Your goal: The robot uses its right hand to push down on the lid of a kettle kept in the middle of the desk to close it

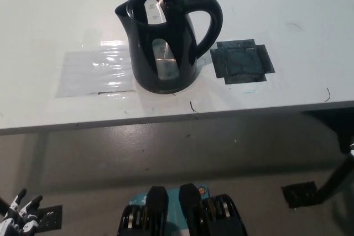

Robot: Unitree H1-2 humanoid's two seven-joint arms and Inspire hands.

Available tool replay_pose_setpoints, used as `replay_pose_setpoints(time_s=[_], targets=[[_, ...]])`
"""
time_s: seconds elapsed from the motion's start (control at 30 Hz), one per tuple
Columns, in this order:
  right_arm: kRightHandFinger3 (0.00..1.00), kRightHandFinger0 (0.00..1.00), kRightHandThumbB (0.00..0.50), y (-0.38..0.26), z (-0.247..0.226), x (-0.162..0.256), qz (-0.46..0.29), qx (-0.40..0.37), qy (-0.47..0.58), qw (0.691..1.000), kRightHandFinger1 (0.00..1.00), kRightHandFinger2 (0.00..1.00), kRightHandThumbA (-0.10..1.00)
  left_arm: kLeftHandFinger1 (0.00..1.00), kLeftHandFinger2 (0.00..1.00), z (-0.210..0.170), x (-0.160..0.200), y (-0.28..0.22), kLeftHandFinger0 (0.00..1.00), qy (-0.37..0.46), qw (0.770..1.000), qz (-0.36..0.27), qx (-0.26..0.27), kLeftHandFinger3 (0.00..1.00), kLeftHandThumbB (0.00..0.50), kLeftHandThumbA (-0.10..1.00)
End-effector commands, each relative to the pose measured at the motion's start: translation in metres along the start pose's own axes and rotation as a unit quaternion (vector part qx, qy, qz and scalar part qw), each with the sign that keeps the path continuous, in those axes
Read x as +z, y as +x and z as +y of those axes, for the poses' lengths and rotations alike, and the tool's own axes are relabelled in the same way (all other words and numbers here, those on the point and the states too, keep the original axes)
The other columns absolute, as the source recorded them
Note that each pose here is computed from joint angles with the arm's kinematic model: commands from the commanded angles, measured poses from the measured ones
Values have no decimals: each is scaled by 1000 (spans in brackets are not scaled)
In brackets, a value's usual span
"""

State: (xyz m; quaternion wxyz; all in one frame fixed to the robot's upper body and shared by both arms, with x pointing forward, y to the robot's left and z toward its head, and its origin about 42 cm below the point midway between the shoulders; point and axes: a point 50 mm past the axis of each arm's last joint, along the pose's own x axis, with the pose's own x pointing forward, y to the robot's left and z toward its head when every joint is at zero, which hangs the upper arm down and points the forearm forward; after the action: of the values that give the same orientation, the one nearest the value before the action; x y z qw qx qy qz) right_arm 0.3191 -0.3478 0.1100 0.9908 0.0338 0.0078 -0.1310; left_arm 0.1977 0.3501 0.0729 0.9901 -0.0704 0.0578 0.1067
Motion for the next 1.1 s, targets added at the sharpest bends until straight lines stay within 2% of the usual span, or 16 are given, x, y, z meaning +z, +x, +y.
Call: replay_pose_setpoints(time_s=[0.0,0.03,0.07,0.13,0.17,0.2,0.37,0.4,0.47,0.53,0.57,0.63,0.67,0.73,0.83,1.07], targets=[[1000,1000,212,-87,18,189,-250,71,1,966,1000,1000,556,1000,858,10,25,-1,1000,-12,999,-41,-24,1000,277,231],[1000,1000,242,-99,21,199,-265,76,0,961,1000,1000,563,1000,858,10,25,-2,1000,-12,999,-41,-24,1000,279,229],[1000,1000,244,-104,22,203,-270,78,0,960,1000,1000,563,1000,857,10,25,-2,1000,-12,999,-41,-23,1000,279,228],[1000,1000,215,-117,26,218,-307,94,-20,947,1000,1000,638,1000,859,11,25,-2,1000,-12,999,-40,-21,1000,292,243],[1000,1000,223,-122,31,226,-322,102,-26,941,1000,1000,673,1000,858,12,25,-3,1000,-11,999,-40,-19,1000,293,252],[1000,1000,185,-122,35,233,-338,111,-33,934,1000,1000,710,1000,865,12,25,-3,1000,-10,999,-41,-19,1000,289,254],[1000,1000,192,-100,69,263,-378,157,-27,912,1000,1000,808,1000,878,16,21,-6,1000,-8,999,-41,-17,1000,284,269],[1000,1000,192,-85,82,275,-388,173,-34,905,1000,1000,824,1000,881,15,19,-8,1000,-8,999,-40,-17,1000,261,264],[1000,1000,197,-60,106,293,-393,200,-27,897,1000,1000,810,1000,873,15,17,-9,1000,-7,999,-37,-14,1000,257,266],[1000,1000,161,-42,127,311,-392,223,-16,893,1000,1000,760,1000,869,13,11,-11,1000,-16,999,-33,-13,1000,264,263],[1000,1000,75,-25,159,331,-380,246,26,891,1000,1000,701,1000,870,13,10,-11,1000,-16,999,-34,-14,1000,278,263],[1000,1000,13,-13,184,342,-376,252,26,891,1000,1000,680,1000,872,11,4,-14,1000,-22,999,-27,-10,1000,277,265],[1000,1000,1,-8,194,345,-373,254,25,892,1000,1000,683,1000,875,11,2,-17,1000,-23,999,-25,-11,1000,278,266],[1000,1000,0,19,236,351,-342,246,27,907,1000,1000,611,1000,878,11,1,-18,1000,-22,999,-26,-11,1000,262,272],[1000,1000,0,38,261,350,-309,245,23,919,1000,1000,581,1000,884,11,-1,-20,1000,-23,999,-23,-15,1000,237,263],[1000,1000,11,70,322,346,-203,247,75,945,1000,1000,514,1000,880,11,0,-20,1000,-21,999,-17,-24,1000,262,262]])
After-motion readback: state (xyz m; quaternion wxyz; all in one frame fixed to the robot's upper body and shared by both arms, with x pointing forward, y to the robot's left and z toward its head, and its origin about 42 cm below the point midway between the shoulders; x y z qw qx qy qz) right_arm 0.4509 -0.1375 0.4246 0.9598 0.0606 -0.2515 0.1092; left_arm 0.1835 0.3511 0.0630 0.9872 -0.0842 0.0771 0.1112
